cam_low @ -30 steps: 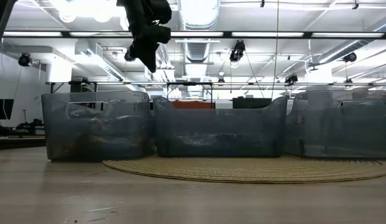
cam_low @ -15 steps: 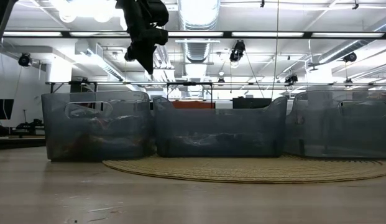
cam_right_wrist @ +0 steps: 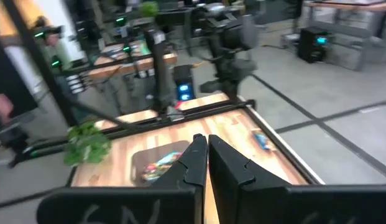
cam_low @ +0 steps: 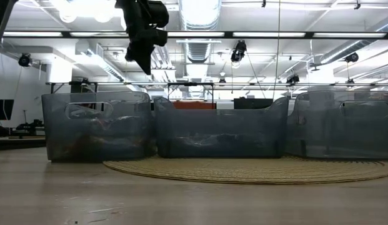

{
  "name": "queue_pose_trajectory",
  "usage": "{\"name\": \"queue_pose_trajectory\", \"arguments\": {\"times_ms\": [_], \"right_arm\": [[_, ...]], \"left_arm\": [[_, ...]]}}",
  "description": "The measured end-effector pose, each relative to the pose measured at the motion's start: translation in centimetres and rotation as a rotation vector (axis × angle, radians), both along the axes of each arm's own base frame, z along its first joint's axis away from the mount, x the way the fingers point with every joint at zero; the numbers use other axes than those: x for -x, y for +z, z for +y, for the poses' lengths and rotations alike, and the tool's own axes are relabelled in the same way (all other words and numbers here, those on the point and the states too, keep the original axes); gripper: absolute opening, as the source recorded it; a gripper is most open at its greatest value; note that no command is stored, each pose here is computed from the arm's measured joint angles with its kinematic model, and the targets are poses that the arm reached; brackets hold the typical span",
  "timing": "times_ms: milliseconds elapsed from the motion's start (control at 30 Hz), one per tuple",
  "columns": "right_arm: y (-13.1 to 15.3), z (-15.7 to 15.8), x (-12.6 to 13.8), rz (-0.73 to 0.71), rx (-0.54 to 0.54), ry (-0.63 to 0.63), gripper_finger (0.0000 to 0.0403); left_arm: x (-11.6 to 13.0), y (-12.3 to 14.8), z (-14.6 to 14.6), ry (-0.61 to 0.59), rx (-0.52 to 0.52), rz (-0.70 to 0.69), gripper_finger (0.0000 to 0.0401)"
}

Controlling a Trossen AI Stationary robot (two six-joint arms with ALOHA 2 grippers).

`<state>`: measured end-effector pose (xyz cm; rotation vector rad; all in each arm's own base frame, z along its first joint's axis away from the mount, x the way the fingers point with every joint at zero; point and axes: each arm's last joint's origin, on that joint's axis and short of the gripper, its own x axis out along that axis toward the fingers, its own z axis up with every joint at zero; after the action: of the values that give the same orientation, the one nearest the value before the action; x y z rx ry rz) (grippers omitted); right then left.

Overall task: Pick and place Granola Bars by type
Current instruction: Put the orange granola bar into the right black bin

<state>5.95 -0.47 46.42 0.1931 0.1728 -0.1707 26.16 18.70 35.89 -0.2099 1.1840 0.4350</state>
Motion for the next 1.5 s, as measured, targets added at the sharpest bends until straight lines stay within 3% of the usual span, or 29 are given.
{"name": "queue_pose_trajectory", "arguments": {"times_ms": [367,500,1000,1233,1500], "right_arm": [[0.2,-0.7,-0.8,0.008,0.010,-0.251,0.0008],[1.2,-0.9,-0.8,-0.034,-0.035,-0.333,0.0008],[4.5,-0.9,-2.9,-0.010,-0.108,-0.354,0.0009],[5.6,-1.0,-5.0,0.067,-0.112,-0.365,0.0009],[5.6,-2.3,-7.1,0.182,-0.154,-0.467,0.0009]], "left_arm": [[0.1,0.0,-0.1,-0.005,0.004,0.009,0.0000],[0.2,0.0,-0.1,-0.005,0.010,0.016,0.0000],[0.4,0.0,-0.3,-0.006,0.020,0.031,0.0000],[0.5,0.0,-0.4,-0.028,0.022,0.049,0.0000],[0.6,0.0,-0.4,-0.050,0.016,0.053,0.0000]]}}
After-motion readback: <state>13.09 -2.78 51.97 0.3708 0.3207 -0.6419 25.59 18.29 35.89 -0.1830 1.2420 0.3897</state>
